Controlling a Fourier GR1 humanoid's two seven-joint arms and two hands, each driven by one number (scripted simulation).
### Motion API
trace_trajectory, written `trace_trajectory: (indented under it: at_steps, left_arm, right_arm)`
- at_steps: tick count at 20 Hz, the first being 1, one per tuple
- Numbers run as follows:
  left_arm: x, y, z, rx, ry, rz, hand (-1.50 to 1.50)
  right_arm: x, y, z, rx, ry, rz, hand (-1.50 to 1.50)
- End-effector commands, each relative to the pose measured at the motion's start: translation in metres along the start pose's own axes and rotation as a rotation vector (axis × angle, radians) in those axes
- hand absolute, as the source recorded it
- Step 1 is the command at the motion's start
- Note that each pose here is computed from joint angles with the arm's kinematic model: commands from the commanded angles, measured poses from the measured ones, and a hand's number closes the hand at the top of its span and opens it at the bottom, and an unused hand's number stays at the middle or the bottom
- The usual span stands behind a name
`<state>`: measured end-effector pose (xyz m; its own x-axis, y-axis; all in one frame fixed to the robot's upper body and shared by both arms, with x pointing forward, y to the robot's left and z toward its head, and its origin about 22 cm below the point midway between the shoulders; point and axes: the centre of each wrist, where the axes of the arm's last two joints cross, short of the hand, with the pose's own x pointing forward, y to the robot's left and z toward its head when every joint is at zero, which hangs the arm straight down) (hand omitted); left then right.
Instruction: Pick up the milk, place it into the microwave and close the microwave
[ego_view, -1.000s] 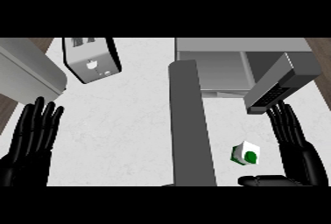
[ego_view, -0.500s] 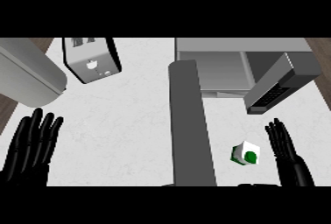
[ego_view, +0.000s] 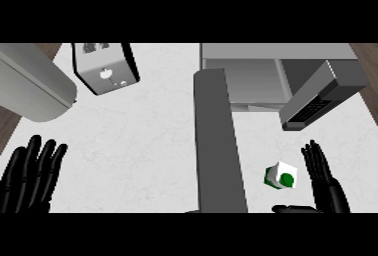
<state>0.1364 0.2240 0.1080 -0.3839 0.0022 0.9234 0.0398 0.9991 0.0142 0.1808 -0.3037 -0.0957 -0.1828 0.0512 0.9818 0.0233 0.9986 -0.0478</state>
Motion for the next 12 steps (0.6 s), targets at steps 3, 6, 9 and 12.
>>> trace_trajectory:
  at_steps: [3, 6, 9, 12]
  left_arm:
    - [0.005, 0.0, 0.002, 0.01, 0.004, -0.022, -1.5]
    - [0.0, 0.01, 0.011, -0.001, 0.0, -0.018, -1.5]
    - [-0.008, 0.012, -0.005, 0.011, -0.019, -0.013, -1.5]
    - [0.001, -0.003, 0.012, -0.002, 0.003, -0.001, -1.5]
  right_arm:
    - [-0.04, -0.003, -0.008, -0.007, 0.03, -0.059, -1.5]
    - [-0.055, 0.007, -0.008, -0.026, -0.007, -0.034, -1.5]
    - [-0.065, -0.018, 0.009, -0.023, 0.0, -0.04, -1.5]
    - [-0.073, -0.008, -0.005, 0.004, 0.012, -0.034, -1.5]
